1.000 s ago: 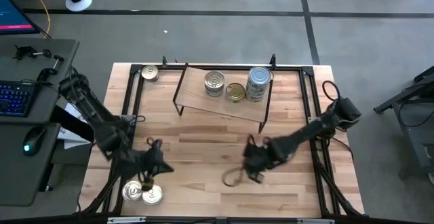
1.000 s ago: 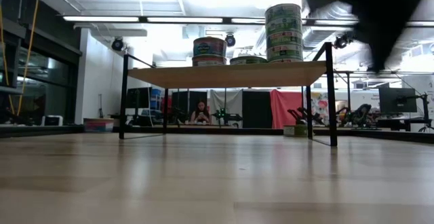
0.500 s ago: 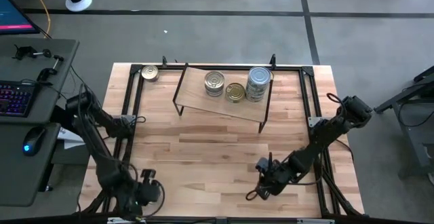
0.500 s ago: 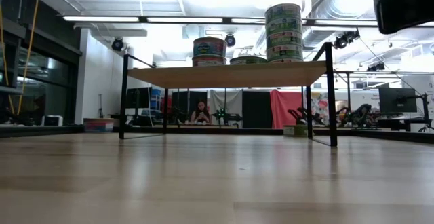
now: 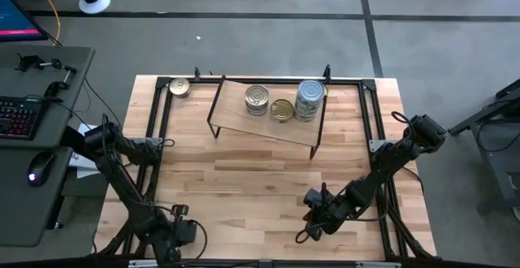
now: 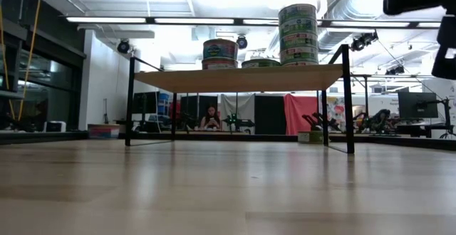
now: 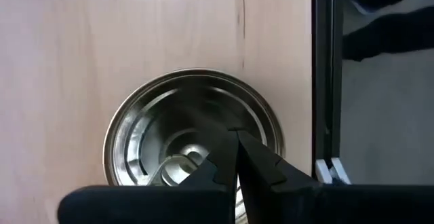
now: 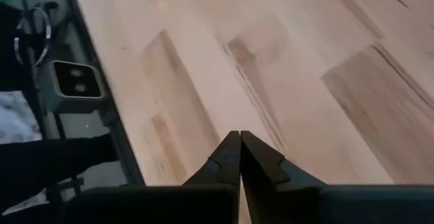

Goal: Stack canned seafood by type on shelf
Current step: Stack the blue pink tuna can on top of the other blue pink tuna can on the shelf

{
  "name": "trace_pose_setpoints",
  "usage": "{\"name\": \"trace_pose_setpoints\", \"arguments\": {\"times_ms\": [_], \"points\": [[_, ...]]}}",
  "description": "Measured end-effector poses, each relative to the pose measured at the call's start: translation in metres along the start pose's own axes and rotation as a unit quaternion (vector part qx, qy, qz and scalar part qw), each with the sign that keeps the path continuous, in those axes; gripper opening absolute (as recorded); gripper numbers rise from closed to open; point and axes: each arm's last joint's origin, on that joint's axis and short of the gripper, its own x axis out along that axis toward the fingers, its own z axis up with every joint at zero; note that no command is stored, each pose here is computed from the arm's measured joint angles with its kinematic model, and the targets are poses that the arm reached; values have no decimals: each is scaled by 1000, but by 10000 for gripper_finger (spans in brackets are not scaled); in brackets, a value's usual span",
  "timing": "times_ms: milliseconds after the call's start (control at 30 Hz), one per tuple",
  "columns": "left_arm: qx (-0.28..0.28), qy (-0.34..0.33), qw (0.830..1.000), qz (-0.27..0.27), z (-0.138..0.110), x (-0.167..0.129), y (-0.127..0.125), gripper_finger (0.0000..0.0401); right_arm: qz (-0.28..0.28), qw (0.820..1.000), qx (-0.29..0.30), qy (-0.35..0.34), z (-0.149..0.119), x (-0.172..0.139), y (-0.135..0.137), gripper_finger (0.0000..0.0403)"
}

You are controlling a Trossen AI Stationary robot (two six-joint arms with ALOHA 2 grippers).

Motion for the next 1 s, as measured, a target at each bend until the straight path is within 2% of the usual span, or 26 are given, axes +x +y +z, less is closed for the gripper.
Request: {"name": "trace_pose_setpoints", "arguments": {"times_ms": [133,300,367,533,667,733,833,900,1000], "points": [[10,-54,997,54,21,7,16,0,30,999,-24,-19,3,0,6,0],[31,-138,981,129,68,16,51,0,75,994,-57,-62,10,-1,16,0],[40,-176,976,121,94,23,64,0,87,991,-76,-70,13,-1,19,0],[63,-283,956,51,155,51,89,0,92,985,-119,-84,21,-1,19,0],[80,-287,954,32,192,56,101,0,110,983,-112,-91,27,-1,21,0],[106,-272,956,46,201,48,104,0,112,983,-112,-93,27,-1,21,0],[158,-265,949,69,203,26,105,0,115,983,-122,-73,25,0,21,0],[171,-268,945,83,200,12,106,0,123,980,-146,-52,23,0,20,0],[167,-265,946,87,188,7,110,0,123,976,-173,-47,25,0,19,0]]}}
